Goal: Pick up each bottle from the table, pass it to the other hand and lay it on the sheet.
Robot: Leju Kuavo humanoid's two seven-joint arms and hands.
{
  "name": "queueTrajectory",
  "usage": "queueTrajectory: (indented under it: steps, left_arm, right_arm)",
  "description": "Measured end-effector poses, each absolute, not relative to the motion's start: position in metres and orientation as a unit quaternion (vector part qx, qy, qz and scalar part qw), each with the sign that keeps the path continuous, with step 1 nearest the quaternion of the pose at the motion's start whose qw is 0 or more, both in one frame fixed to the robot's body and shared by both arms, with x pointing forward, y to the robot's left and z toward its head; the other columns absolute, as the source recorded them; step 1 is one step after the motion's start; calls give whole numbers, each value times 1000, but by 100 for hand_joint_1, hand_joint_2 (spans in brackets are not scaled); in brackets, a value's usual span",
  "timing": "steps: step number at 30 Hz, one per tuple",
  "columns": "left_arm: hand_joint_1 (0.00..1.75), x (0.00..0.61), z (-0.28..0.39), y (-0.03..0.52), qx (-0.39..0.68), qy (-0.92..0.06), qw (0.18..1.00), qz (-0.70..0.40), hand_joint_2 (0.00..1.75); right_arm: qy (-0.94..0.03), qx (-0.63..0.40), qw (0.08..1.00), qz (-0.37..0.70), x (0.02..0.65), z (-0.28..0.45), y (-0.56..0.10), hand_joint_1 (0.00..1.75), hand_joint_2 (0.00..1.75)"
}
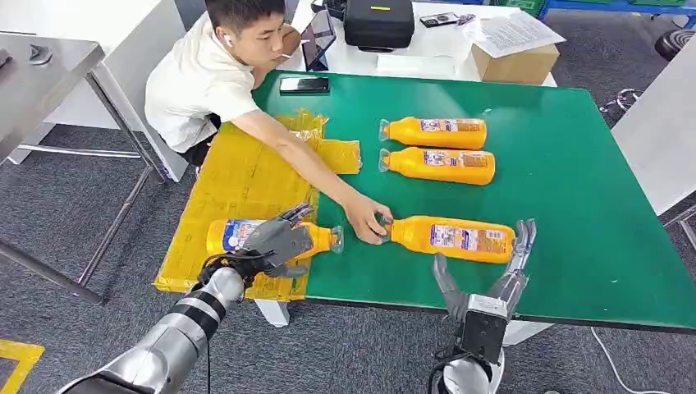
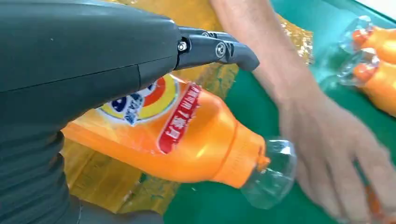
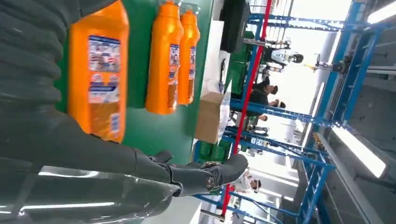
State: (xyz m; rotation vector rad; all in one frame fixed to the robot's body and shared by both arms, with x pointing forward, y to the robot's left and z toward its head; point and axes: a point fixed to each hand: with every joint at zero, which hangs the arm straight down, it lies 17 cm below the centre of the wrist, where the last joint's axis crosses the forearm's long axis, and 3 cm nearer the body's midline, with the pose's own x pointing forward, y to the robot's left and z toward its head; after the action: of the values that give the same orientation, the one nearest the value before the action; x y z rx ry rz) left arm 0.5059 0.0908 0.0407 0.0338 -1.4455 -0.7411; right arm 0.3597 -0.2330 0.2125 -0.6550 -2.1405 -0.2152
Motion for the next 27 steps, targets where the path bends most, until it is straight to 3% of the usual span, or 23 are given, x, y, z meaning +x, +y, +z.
queueTrajectory:
  steps: [15,24,27]
  left_arm:
    - [0,474,95,49,-74,-735,627,-248,175]
    - [0,430,228,75,-94,-869,486,8,175]
    - [0,413,251,81,-119,-877,462,64,175]
  right_arm:
    - [-857,-267,434,-72,359,207,-231,0,175]
    - [-860,-288,421,-15,351,206,-214,0,175]
    - [-864,-313,384,86,350,203,-186,0,175]
